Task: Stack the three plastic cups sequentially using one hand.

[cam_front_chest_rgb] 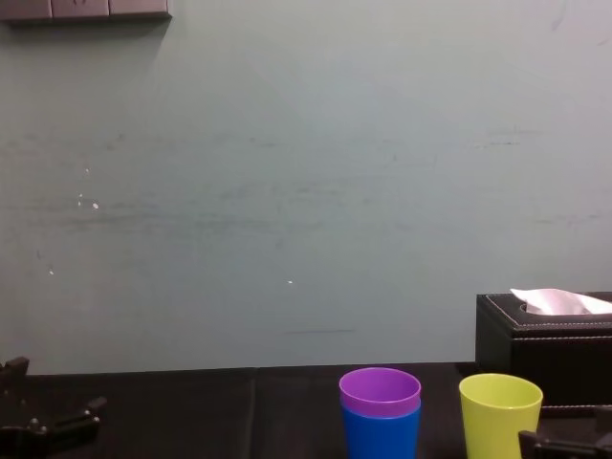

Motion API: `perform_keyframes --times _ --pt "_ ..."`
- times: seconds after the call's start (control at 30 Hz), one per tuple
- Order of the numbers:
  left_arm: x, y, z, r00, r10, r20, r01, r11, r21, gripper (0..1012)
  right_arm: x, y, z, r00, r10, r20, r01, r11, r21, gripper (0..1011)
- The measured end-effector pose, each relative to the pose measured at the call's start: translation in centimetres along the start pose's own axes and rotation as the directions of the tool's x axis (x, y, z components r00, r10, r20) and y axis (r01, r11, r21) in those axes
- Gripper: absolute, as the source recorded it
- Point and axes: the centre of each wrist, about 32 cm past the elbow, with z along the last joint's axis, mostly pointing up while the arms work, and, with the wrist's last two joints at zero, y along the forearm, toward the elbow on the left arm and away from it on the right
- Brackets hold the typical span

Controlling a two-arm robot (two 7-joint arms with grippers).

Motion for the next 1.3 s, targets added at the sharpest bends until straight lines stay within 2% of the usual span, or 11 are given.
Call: perform_keyframes --times 0.27,0.8,1.3 --pt "0.0 0.0 0.0 1.0 0.0 0.0 0.0 1.0 0.0 1011 0.21 1.4 -0.5 1.0 0.016 -0.015 -0.016 1.0 -0.013 1003" --pt "0.0 0.0 0.0 1.0 0.0 0.0 0.0 1.0 0.0 1011 0.59 3.8 -0.5 1.0 0.026 0.006 -0.026 0.999 -0.019 1003" --pt "0.0 0.0 0.0 1.0 0.0 0.0 0.0 1.0 0.0 1012 0.61 5.5 -0.5 1.0 0.025 0.009 -0.024 1.0 -0.005 1003"
